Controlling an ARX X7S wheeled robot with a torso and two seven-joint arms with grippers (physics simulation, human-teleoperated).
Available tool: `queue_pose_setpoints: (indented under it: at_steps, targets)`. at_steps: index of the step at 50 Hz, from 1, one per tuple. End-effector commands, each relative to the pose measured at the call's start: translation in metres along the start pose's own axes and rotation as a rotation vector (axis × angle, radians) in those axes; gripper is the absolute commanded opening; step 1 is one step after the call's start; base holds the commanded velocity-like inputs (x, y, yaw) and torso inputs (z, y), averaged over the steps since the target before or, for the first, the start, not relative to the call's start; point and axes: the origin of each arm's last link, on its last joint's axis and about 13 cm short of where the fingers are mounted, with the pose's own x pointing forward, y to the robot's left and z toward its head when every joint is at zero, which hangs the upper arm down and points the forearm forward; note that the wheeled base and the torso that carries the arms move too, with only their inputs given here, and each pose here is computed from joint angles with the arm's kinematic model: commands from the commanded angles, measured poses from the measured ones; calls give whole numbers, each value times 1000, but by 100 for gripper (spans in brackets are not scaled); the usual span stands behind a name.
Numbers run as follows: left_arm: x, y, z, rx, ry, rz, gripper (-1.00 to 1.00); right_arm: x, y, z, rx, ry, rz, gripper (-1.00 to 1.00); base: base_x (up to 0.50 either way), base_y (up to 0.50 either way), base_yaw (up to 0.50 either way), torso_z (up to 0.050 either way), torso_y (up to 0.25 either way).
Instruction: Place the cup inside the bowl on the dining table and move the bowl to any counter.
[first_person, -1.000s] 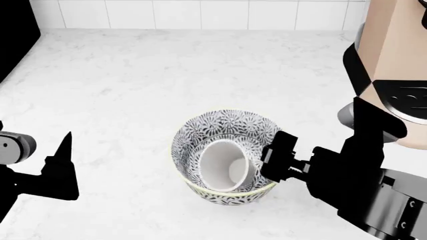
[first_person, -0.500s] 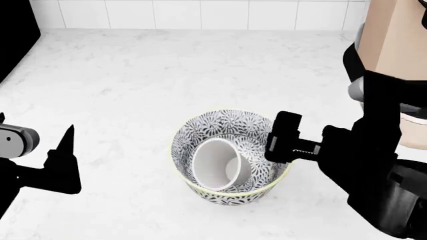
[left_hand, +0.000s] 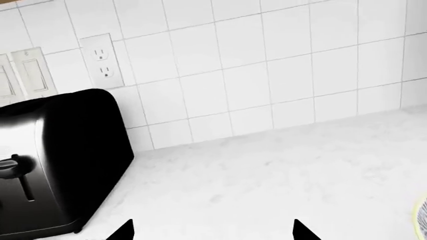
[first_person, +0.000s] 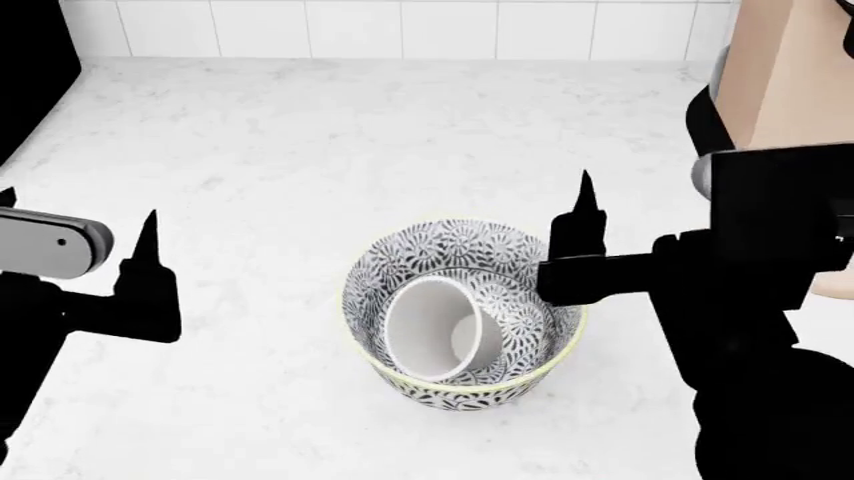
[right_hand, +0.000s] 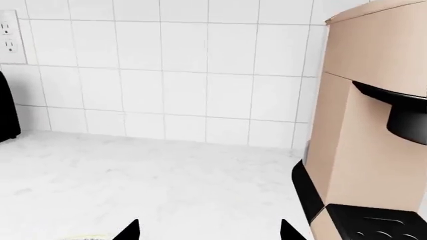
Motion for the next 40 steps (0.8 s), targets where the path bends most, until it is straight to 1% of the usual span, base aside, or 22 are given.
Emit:
queue_pose_setpoints:
  at_steps: [1,3,7,8,12,16,20,21,25,34,40]
  targets:
    - [3,-2,-2,-39,-5,33,100,-2,5,-6,21,-78,19,100,0,0,0,0,0]
    - [4,-2,5,-30,-11,37,100,-3,5,-1,9,-81,22,100,0,0,0,0,0]
    - [8,-5,20,-26,-27,21,100,-6,7,15,35,-105,34,100,0,0,0,0,0]
    - [10,-5,27,-20,-38,23,100,-6,7,21,30,-109,35,100,0,0,0,0,0]
    - [17,-5,41,-10,-47,19,100,-5,6,40,15,-148,25,100,0,0,0,0,0]
    - [22,-6,48,-6,-48,8,100,0,6,48,11,-153,30,100,0,0,0,0,0]
    - [25,-3,51,-7,-46,12,100,4,6,54,15,-158,31,100,0,0,0,0,0]
    - [28,-5,52,-8,-45,12,100,5,6,55,15,-159,32,100,0,0,0,0,0]
    - [31,-2,58,-10,-47,16,100,9,6,66,17,-186,21,100,0,0,0,0,0]
    - [48,1,81,-4,-65,29,100,25,5,95,12,-237,24,100,0,0,0,0,0]
    - [55,4,98,15,-84,36,100,35,5,105,15,-257,37,100,0,0,0,0,0]
